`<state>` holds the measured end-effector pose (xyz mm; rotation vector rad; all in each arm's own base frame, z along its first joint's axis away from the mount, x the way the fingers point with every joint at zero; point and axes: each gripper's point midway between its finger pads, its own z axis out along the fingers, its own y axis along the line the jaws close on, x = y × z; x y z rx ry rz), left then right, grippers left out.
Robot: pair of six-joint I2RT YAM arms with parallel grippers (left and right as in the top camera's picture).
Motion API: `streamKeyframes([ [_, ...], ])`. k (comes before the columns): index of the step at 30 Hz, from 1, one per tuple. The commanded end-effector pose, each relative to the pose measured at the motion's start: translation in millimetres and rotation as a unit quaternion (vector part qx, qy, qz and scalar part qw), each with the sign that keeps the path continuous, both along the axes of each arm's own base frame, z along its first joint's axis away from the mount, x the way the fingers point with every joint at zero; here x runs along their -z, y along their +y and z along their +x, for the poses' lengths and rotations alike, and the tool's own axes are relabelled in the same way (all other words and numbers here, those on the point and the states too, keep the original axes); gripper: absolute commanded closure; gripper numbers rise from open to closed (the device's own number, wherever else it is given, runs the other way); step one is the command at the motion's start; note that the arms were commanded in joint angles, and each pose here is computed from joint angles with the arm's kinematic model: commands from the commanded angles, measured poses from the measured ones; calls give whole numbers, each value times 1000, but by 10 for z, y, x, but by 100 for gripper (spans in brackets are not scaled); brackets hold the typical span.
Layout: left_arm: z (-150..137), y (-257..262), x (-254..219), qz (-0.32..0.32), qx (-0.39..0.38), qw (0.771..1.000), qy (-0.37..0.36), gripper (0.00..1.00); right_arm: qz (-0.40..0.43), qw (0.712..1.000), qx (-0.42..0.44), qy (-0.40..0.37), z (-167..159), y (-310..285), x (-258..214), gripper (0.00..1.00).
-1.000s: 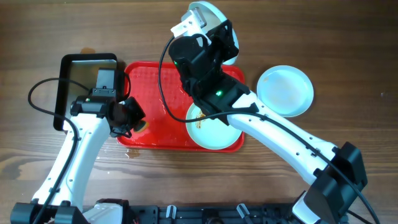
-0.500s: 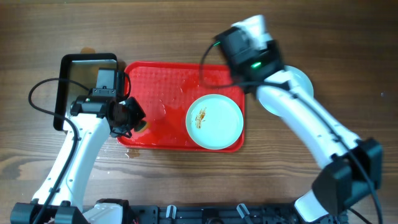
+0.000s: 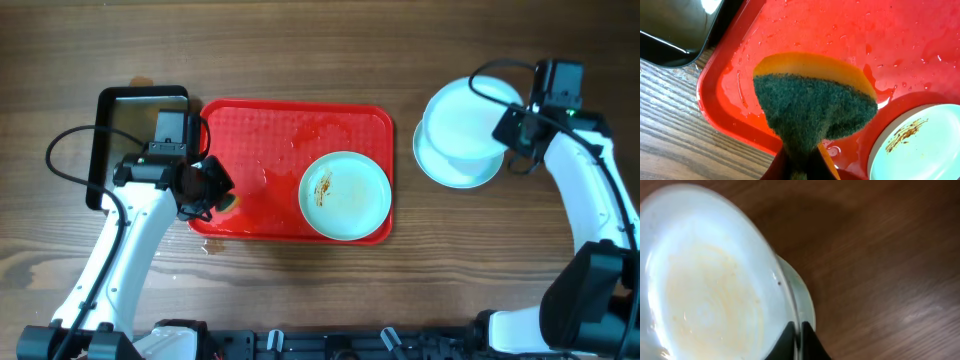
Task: Clean dirty plates on tray and stack at the side
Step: 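Stack the plate onto the cleaned plate right of the red tray, then move the right gripper to the rim of the last plate on the tray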
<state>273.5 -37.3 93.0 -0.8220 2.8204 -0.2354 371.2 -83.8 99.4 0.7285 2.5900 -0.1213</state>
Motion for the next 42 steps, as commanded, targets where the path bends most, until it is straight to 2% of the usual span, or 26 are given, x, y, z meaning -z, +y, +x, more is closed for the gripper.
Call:
streamKeyframes([
  [1,-13,6,5,0,6,1000,0,96,32,999,-9,-8,-12,115,104,13],
  [2,-12,6,5,0,6,1000,0,96,53,998,-20,-12,9,196,105,0],
  [6,-12,6,5,0,6,1000,0,96,195,976,-91,-37,74,747,29,0],
  [8,-3,5,3,-1,6,1000,-2,96,287,936,-196,-61,63,1253,-151,0],
  [10,4,4,1,-1,6,1000,-4,96,318,910,-260,-56,-32,1611,-215,7],
  [11,3,4,1,-1,6,1000,-3,96,310,905,-287,-42,-100,1762,-186,14],
  [12,2,4,1,-1,6,1000,-3,96,289,904,-313,-27,-161,1885,-130,25],
  [14,3,4,1,-1,6,1000,-3,96,212,916,-341,12,-256,2048,59,34],
  [17,0,5,2,-1,6,1000,-3,96,115,927,-355,47,-323,2192,270,42],
  [21,2,5,1,-1,6,1000,-3,96,62,924,-368,80,-404,2302,501,43],
  [24,2,5,1,-1,6,1000,-3,96,59,913,-390,105,-436,2347,717,44],
  [27,5,5,1,0,6,1000,-4,96,66,901,-408,129,-473,2387,946,56],
  [30,15,4,-2,-1,6,1000,-6,96,61,894,-423,137,-487,2403,1032,61],
  [33,31,2,-6,-1,6,1000,-9,96,60,891,-427,138,-505,2436,1032,79],
  [35,31,2,-6,-1,6,1000,-9,96,78,892,-423,139,-540,2500,1026,87],
  [39,30,2,-6,-1,6,1000,-9,96,153,891,-408,131,-625,2833,984,92],
  [42,29,1,-6,-1,6,1000,-9,96,162,890,-411,110,-605,3091,996,92],
])
